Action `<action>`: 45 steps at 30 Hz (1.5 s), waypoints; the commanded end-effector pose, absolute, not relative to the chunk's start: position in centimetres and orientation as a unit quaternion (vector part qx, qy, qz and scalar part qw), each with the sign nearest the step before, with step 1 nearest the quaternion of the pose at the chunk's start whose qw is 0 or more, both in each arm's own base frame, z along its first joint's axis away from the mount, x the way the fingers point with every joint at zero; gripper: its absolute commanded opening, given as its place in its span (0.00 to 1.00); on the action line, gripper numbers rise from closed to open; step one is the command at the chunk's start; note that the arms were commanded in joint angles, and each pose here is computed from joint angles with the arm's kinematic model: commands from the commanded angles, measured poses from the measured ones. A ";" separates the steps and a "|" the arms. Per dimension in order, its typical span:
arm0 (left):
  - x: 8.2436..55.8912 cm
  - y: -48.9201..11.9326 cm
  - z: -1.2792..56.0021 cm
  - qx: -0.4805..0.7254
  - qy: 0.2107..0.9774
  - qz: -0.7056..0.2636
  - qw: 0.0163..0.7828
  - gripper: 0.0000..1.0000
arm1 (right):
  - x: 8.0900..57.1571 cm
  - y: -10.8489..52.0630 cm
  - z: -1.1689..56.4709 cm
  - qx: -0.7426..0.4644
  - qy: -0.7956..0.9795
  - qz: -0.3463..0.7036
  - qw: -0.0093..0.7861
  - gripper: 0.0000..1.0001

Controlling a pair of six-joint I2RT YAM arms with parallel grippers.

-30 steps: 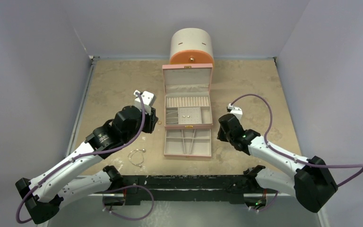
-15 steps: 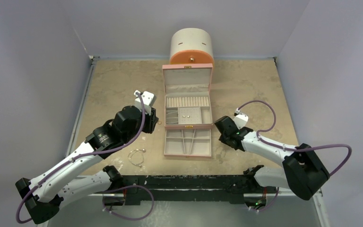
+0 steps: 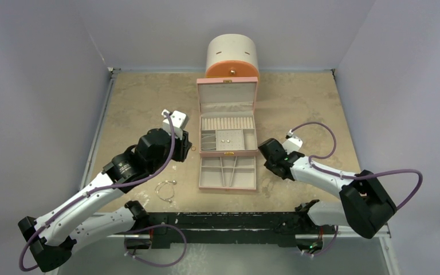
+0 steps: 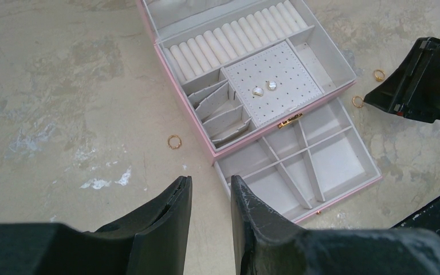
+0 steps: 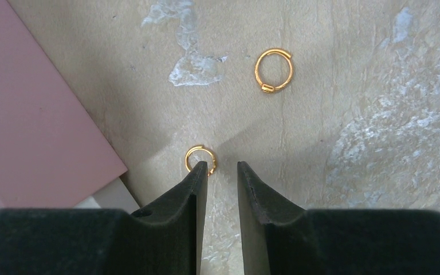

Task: Organize the mixed jewelry
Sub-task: Pick up the jewelry from the center of the board.

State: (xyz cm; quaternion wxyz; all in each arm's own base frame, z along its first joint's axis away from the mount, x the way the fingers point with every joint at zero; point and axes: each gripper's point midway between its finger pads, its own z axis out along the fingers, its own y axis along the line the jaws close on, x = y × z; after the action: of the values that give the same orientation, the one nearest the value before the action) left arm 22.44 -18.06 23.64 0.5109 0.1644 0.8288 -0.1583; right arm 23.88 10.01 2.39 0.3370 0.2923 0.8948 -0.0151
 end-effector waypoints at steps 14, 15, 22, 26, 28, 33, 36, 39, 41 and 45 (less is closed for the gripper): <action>22.7 -18.4 24.8 0.166 0.815 -0.170 0.529 0.31 | 24.2 10.6 2.1 0.283 0.898 -0.047 0.334 0.26; 22.7 -18.4 24.8 0.166 0.815 -0.171 0.529 0.31 | 24.0 10.7 2.1 0.278 0.899 -0.054 0.335 0.26; 22.6 -18.3 24.8 0.167 0.815 -0.170 0.528 0.31 | 22.6 11.2 1.9 0.242 0.904 -0.110 0.334 0.24; 22.6 -18.3 24.8 0.167 0.815 -0.170 0.529 0.31 | 21.6 10.8 0.7 0.240 0.907 -0.140 0.317 0.20; 22.6 -18.3 24.8 0.166 0.815 -0.170 0.529 0.31 | 21.3 10.9 0.1 0.240 0.909 -0.141 0.310 0.14; 22.7 -18.3 24.8 0.165 0.815 -0.170 0.529 0.31 | 20.4 11.9 -0.6 0.230 0.919 -0.105 0.302 0.01; 22.6 -18.3 24.8 0.166 0.815 -0.170 0.529 0.31 | 19.8 12.0 -0.5 0.225 0.924 -0.084 0.299 0.00; 22.6 -18.3 24.8 0.166 0.815 -0.169 0.529 0.31 | 19.2 11.5 -0.2 0.228 0.923 -0.071 0.302 0.00; 22.7 -18.3 24.8 0.165 0.815 -0.169 0.529 0.31 | 19.0 11.3 0.3 0.230 0.921 -0.060 0.309 0.00; 22.7 -18.4 24.7 0.166 0.816 -0.168 0.528 0.31 | 19.4 11.7 2.0 0.216 0.917 -0.014 0.334 0.00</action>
State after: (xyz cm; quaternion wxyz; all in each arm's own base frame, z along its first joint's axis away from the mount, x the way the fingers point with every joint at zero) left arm 22.36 -18.13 23.67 0.5103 0.1659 0.8283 -0.1610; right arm 20.71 12.19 1.62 0.3420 0.2400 0.9081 -0.0283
